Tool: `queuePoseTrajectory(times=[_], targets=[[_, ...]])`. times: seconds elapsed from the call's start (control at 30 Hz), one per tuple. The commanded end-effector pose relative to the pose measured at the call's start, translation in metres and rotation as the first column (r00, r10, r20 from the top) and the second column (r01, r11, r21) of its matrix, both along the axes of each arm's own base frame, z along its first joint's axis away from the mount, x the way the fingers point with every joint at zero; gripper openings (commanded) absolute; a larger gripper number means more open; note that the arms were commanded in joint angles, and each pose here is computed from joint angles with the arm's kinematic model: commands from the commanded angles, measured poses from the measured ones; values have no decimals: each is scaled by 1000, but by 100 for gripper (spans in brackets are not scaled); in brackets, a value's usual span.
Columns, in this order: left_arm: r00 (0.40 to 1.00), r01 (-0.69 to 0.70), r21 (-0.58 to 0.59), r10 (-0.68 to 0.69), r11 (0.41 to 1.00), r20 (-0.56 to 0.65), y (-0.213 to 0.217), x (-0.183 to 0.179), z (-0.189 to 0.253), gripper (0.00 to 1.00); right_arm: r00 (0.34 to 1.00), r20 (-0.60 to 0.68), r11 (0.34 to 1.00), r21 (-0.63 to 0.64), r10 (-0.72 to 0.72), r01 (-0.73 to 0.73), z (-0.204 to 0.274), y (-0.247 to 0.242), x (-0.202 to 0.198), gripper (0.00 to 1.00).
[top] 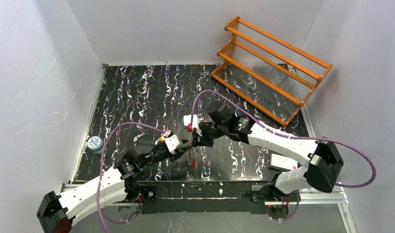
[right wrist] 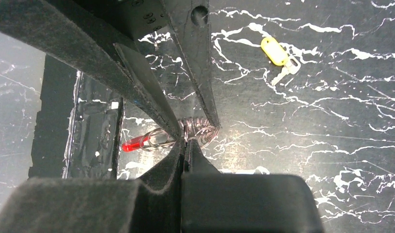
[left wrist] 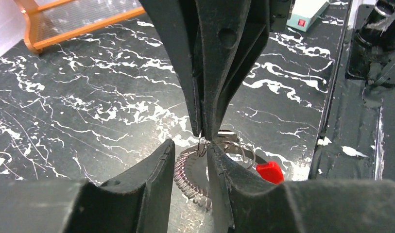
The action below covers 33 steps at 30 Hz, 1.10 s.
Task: Put the keys on the keyring
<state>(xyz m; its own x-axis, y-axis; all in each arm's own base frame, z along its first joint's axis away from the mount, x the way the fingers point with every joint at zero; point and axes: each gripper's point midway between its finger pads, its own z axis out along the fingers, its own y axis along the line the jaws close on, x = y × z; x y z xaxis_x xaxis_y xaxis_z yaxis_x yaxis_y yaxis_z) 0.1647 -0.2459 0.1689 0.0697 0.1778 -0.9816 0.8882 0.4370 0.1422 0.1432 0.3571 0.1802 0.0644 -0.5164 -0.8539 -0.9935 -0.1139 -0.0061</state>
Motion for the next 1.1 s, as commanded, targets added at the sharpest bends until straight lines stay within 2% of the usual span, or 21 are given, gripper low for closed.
queuePoseTrajectory(times=[0.0,0.23,0.37,0.5,0.63,0.73,0.8,1.07], targets=[[998,46,-41,-44,998,54,-10,-1,27,28,999,38,1000,14,8,-9,12,5,3,1],[997,39,-50,-36,998,64,-7,-2,28,10,999,47,999,21,24,-25,13,4,0,1],[998,45,-49,-42,998,55,-8,-2,26,9,998,46,999,28,33,-35,14,5,-2,1],[998,54,-36,-52,998,36,-11,-3,21,14,998,42,998,33,43,-45,16,6,-3,1],[998,60,-28,-60,998,28,-13,-2,19,14,998,44,998,34,47,-49,17,7,-3,1],[998,59,-23,-59,998,26,-14,-2,17,10,998,45,998,35,50,-51,17,7,-3,1],[998,62,-24,-61,998,31,-14,-2,18,0,998,44,998,32,52,-54,16,8,-3,1],[998,66,-46,-65,997,14,-13,-5,17,0,997,59,997,47,50,-53,18,10,-2,1]])
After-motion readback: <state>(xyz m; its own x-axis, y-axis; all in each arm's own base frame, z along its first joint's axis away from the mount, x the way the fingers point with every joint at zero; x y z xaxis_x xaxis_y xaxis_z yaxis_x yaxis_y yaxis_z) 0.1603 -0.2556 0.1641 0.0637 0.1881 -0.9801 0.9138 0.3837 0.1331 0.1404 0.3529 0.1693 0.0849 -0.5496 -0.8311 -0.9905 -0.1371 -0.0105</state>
